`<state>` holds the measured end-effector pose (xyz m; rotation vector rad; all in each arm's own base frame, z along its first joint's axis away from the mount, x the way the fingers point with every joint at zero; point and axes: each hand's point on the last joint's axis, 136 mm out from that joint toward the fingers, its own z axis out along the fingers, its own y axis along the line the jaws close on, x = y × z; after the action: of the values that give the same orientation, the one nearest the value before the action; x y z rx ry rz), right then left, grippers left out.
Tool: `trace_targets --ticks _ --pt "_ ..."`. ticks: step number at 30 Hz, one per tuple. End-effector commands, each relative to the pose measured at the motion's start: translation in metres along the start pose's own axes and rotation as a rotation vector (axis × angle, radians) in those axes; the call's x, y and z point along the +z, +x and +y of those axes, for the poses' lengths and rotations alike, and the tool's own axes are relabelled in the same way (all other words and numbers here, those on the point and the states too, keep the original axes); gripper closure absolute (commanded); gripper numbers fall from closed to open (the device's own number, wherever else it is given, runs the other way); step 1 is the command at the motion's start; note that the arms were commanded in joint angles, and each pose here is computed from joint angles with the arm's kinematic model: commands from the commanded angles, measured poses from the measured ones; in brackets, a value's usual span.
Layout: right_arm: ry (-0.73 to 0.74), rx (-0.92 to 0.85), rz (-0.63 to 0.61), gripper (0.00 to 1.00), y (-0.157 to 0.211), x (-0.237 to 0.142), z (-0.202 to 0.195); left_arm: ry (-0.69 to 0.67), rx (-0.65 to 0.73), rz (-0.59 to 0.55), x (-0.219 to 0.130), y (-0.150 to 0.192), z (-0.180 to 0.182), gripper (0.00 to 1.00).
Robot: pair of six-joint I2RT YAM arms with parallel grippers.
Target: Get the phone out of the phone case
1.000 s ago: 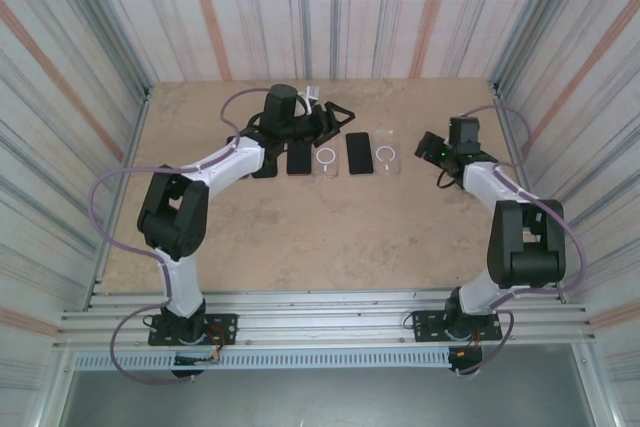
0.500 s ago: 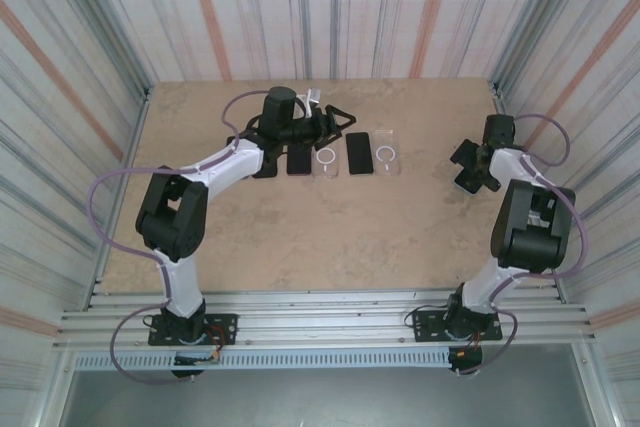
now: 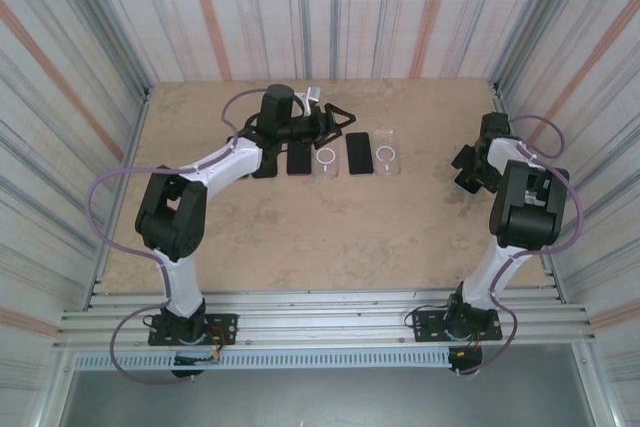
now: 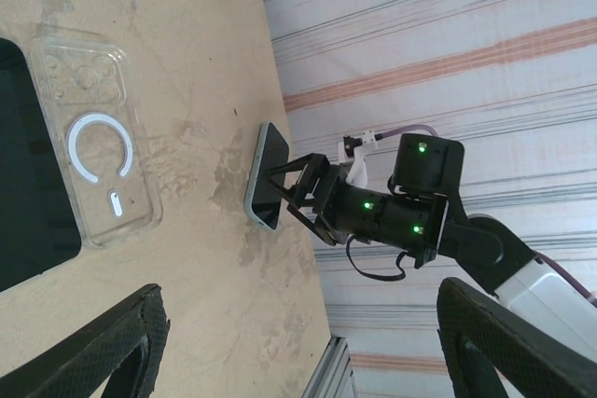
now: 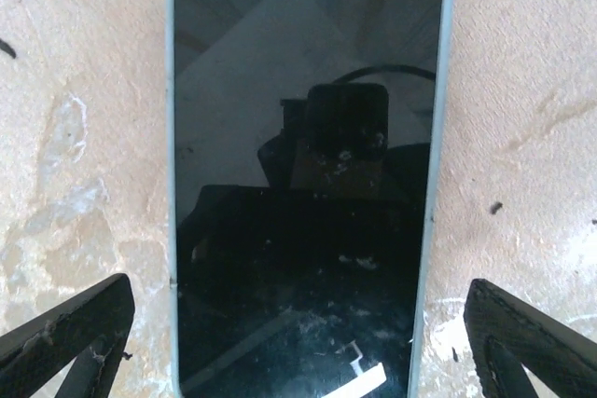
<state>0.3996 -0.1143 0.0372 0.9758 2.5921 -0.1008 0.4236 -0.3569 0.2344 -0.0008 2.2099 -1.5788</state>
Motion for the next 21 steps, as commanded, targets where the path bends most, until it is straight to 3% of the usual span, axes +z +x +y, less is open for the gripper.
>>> trace_targets --ticks 1,9,12,21 --pt "0.037 0.042 0.037 0.1 0.003 0.01 -0.008 0.063 0.065 -0.019 -0.014 -0.013 -0.032 0.22" --pt "0.045 0.031 0.083 0.12 0.0 0.025 -0.006 0.073 0.081 -0.028 -0.016 -0.018 -0.031 0.22" --pt "0.052 0.04 0.1 0.19 0.0 0.028 -0.009 0.081 0.077 -0.025 -0.013 -0.017 -0.029 0.22" --pt "-0.009 0.052 0.222 0.17 0.02 0.037 0.004 0.104 0.082 -0.037 -0.013 -0.019 -0.031 0.22"
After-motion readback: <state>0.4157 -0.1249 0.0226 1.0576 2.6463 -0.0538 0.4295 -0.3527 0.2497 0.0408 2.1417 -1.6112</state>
